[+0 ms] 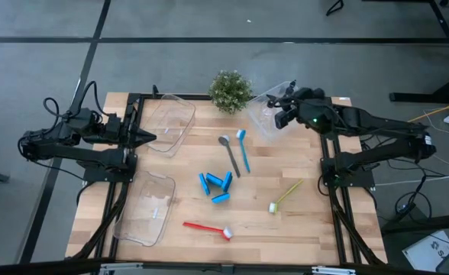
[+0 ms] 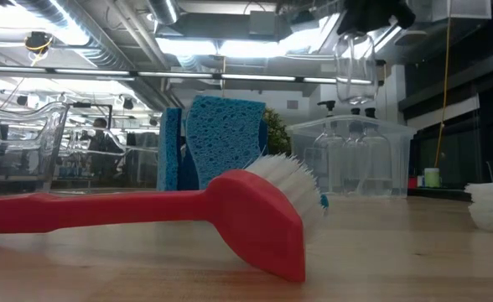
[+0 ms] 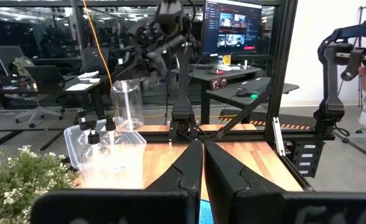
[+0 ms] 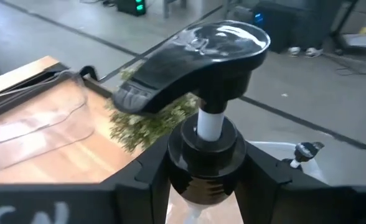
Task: Pick & Place Kitchen Sink Supplies
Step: Put the soap dispenser into the white bin
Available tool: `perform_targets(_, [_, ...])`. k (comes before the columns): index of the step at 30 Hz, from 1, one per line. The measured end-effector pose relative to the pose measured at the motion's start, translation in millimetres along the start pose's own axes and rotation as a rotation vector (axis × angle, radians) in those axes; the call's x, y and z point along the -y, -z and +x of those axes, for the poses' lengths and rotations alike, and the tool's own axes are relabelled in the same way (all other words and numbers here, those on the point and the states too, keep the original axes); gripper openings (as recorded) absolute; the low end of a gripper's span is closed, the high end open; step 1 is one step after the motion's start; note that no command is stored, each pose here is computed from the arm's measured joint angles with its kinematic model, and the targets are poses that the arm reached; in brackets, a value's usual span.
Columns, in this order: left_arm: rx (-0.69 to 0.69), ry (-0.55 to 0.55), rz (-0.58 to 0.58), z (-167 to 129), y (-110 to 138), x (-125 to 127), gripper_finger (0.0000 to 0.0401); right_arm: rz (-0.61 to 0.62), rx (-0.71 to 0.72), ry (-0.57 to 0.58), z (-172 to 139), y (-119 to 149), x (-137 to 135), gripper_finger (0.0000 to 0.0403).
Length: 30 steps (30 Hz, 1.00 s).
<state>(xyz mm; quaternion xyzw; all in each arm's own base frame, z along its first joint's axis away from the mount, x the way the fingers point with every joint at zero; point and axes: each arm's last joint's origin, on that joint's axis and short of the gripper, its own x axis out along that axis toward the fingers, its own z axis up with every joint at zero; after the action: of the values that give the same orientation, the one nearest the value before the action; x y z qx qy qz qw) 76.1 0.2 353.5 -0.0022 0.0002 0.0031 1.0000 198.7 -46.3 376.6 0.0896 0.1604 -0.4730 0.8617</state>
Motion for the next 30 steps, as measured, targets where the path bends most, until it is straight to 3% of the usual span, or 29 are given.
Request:
perform_targets(7, [0.000,0.000,0.000,0,0,0,0.0008,-0.019,-0.017,0.073,23,11,-7,0.0138])
perform_targets(30, [0.000,0.000,0.000,0,0,0,0.0008,-0.102,-0.142,0.118,65,40,-40,0.0137])
